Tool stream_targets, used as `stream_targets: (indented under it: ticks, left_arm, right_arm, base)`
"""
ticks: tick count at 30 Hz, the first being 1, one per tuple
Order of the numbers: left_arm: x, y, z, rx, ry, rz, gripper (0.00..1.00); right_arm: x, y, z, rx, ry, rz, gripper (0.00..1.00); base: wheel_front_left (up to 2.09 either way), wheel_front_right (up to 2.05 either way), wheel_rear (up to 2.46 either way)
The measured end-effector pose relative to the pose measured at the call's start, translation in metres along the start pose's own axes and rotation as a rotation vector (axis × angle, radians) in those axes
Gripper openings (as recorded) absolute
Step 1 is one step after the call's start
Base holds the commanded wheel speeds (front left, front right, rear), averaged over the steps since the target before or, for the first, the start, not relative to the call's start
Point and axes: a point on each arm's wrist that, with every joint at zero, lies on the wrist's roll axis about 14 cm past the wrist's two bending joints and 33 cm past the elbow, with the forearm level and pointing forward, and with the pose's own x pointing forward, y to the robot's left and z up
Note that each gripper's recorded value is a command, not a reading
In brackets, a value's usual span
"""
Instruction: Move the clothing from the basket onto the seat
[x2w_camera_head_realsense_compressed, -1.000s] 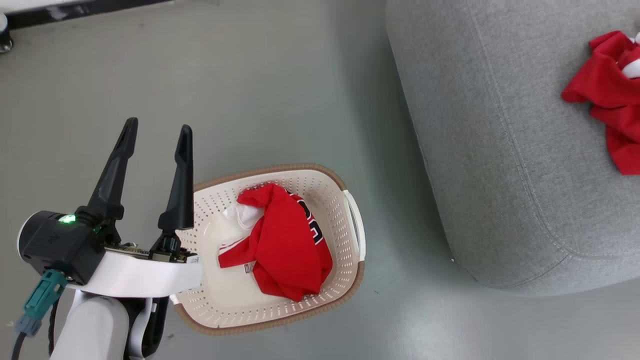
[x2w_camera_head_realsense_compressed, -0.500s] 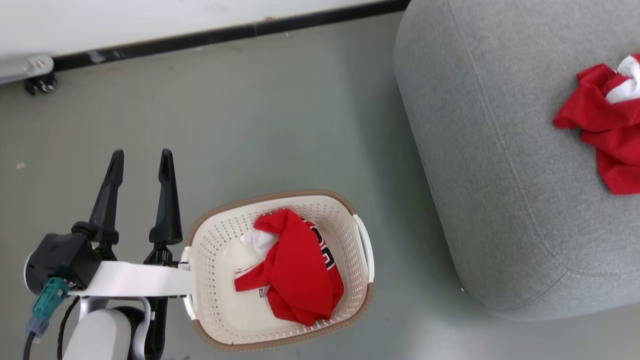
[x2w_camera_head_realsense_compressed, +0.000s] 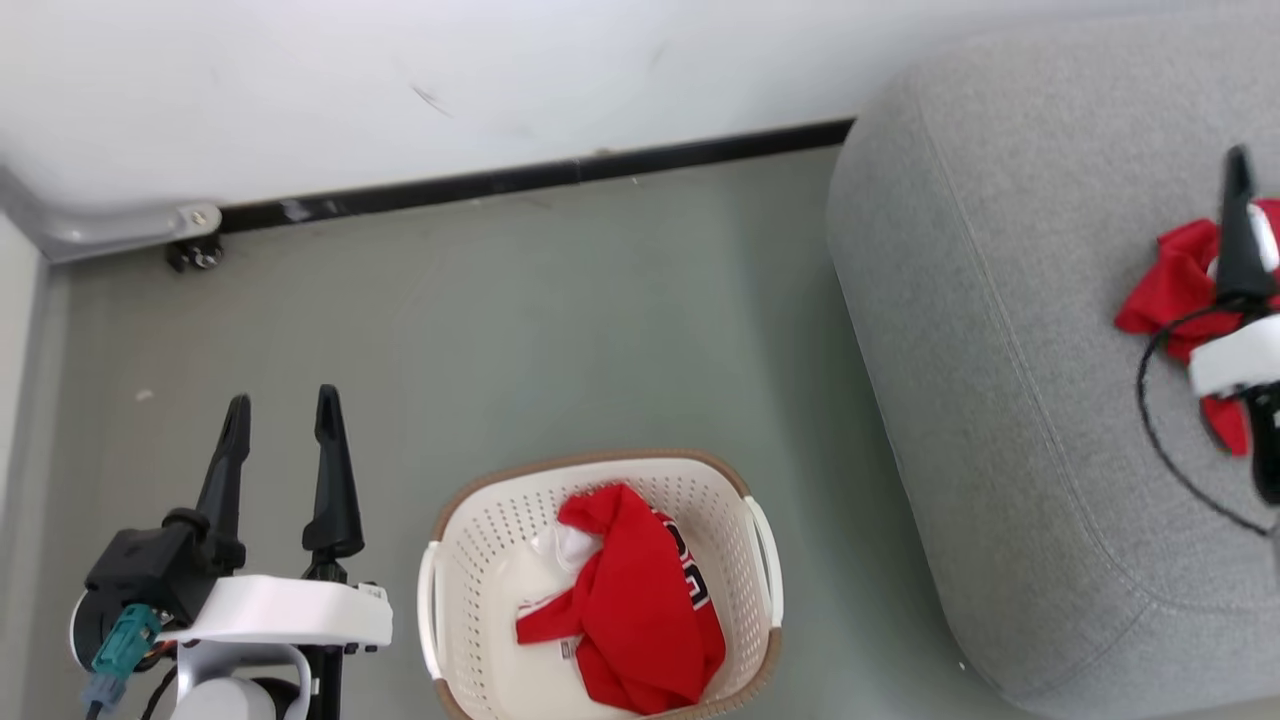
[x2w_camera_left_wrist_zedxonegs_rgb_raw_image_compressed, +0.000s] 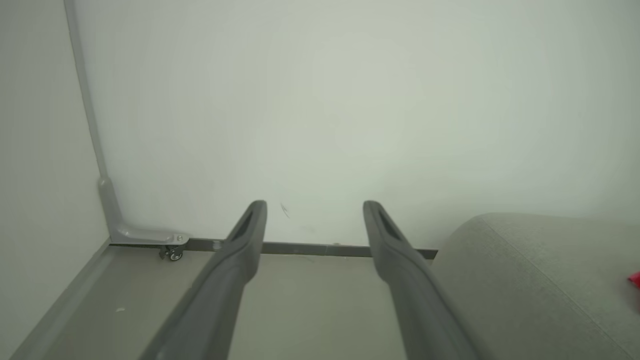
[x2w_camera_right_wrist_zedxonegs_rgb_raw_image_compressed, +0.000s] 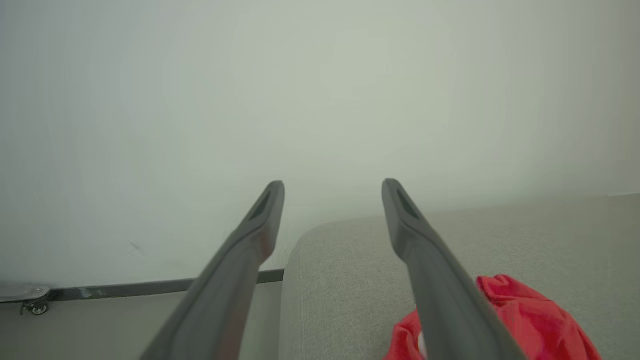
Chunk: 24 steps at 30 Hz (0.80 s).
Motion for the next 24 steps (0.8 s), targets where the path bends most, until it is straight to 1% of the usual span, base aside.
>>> stream_targets:
  ticks: [5, 11, 17, 24]
  left_arm:
    - [-0.013, 0.002, 0.015, -0.007, -0.034, 0.023, 1.0]
    - [-0.034, 0.006, 0.02, -0.002, -0.039, 0.043, 1.0]
    - [-0.048, 0.002, 0.028, 0.019, -0.06, 0.028, 1.0]
    - [-0.065, -0.002, 0.027, 0.041, -0.052, 0.018, 1.0]
  right_arm:
    - [-0.011, 0.029, 0.008, 0.034, -0.037, 0.062, 1.0]
    - [-0.027, 0.045, 0.019, 0.052, -0.081, 0.106, 1.0]
    - [-0.051, 0.068, 0.012, 0.078, -0.077, 0.153, 1.0]
    - [-0.079, 0.101, 0.006, 0.116, -0.074, 0.223, 1.0]
  base:
    - [0.0, 0.0, 0.0]
    - [0.0, 0.0, 0.0]
    - [0.0, 0.0, 0.0]
    - [0.0, 0.0, 0.0]
